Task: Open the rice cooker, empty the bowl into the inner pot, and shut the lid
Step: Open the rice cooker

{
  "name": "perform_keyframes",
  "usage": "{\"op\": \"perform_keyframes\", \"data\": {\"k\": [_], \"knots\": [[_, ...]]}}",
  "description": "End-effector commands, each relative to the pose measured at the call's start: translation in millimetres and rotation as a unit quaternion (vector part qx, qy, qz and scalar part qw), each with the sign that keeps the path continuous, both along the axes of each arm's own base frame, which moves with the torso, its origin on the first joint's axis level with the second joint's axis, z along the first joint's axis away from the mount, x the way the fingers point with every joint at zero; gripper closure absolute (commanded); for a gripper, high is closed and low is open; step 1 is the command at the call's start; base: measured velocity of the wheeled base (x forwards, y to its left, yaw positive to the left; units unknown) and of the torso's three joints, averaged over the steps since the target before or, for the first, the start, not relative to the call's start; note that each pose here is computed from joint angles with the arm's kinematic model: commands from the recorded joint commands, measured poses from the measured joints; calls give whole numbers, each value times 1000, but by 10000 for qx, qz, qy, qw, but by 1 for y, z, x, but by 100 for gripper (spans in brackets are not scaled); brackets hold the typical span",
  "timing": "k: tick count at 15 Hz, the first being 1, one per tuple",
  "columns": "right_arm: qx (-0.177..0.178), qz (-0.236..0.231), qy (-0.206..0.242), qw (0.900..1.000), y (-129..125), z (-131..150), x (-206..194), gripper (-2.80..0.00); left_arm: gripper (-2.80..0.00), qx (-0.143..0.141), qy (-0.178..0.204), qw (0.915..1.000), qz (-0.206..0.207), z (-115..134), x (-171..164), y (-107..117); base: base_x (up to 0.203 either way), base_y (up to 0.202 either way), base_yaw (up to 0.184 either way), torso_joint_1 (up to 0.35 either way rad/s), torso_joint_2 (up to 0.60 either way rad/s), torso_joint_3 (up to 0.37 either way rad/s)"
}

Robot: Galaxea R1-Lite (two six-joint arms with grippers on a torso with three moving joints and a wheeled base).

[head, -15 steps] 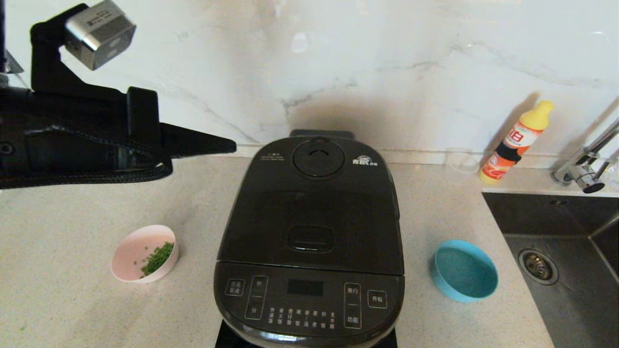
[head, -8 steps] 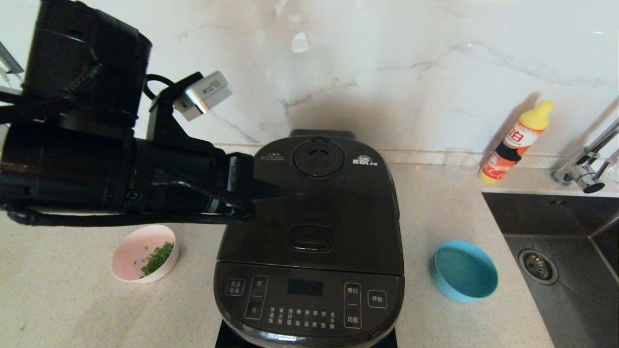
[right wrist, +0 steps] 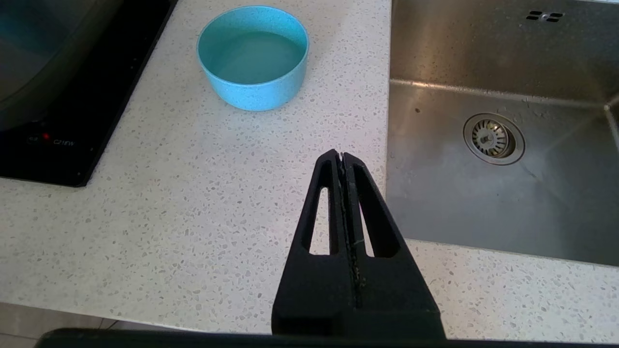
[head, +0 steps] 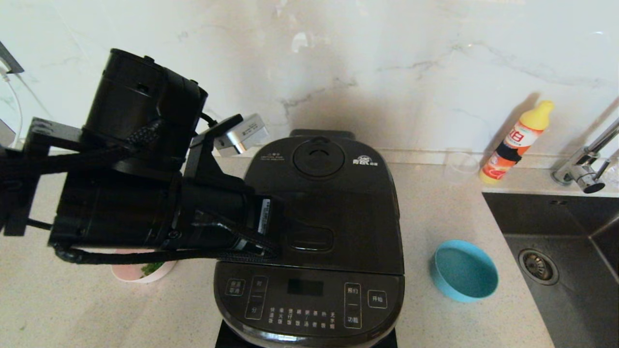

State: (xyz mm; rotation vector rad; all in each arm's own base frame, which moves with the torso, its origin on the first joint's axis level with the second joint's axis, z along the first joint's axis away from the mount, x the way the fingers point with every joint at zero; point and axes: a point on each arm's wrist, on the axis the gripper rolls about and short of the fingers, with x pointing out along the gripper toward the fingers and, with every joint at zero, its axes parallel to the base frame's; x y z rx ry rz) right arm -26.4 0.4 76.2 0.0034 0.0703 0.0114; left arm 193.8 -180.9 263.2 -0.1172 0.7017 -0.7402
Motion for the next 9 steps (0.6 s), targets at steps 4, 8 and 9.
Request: {"op": "perform_keyframes", "data": {"k": [4, 8, 9], "knots": [[2, 4, 1, 10000, 0, 0, 0, 0, 0, 30, -176, 9998, 101, -12, 2, -14, 0, 0, 0, 0, 0, 0], [9, 1, 1, 10000, 0, 0, 0, 0, 0, 79, -152, 9998, 119, -15, 3, -16, 0, 0, 0, 0, 0, 0], [2, 4, 1, 10000, 0, 0, 0, 0, 0, 104, -127, 9998, 113, -17, 3, -17, 0, 0, 0, 0, 0, 0]]}}
